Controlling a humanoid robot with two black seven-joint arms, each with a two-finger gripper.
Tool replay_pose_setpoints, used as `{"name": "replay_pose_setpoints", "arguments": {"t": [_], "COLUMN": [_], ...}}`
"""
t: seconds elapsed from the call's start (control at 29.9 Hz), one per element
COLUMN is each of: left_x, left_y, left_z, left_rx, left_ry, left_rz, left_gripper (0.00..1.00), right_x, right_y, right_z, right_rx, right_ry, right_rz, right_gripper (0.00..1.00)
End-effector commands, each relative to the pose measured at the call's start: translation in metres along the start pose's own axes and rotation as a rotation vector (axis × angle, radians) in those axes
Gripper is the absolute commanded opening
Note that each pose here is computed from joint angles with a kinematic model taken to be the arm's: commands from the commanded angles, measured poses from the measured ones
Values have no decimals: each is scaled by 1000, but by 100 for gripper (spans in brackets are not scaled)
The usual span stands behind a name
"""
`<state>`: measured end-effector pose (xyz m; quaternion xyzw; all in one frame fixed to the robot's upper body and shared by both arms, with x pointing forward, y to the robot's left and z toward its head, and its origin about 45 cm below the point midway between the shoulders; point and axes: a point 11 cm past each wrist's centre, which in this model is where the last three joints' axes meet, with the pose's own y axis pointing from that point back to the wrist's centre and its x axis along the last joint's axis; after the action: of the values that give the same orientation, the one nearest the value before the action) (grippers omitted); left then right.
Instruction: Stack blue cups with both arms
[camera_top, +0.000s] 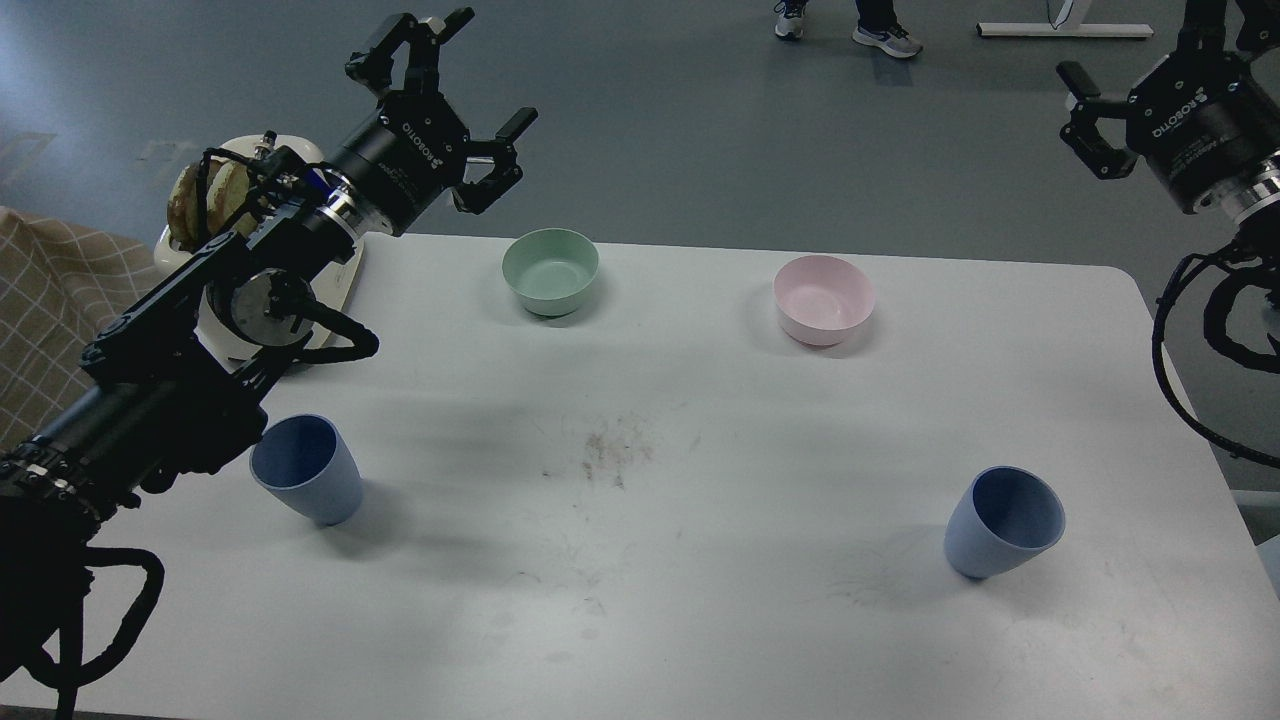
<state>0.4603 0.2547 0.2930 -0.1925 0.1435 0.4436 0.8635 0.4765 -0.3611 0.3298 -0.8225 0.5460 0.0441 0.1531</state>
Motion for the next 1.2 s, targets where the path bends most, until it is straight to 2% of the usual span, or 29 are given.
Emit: {"name": "replay_pose_setpoints", "arguments": {"t": [0.0,0.5,0.74,1.07,1.17], "left_x": [0,2,-8,-12,-12], "left_y": [0,3,16,66,80], "left_z": [0,0,35,83,99], "left_rx": [5,42,141,365,394], "left_ry": [-7,-89,-437,-1031,-1152], "left_rz": [-1,-9,-106,-208,-223], "left_gripper": [98,98,98,98,98], "right_x": [0,0,0,0,0], "right_y": [0,0,0,-1,0], "right_z": [-1,-2,-2,-3,-2], "right_rx": [3,5,8,8,7], "right_ry": [0,-1,-3,-2,-1], "right_rz": [1,0,1,0,-1], "right_gripper": [100,100,100,100,100]}}
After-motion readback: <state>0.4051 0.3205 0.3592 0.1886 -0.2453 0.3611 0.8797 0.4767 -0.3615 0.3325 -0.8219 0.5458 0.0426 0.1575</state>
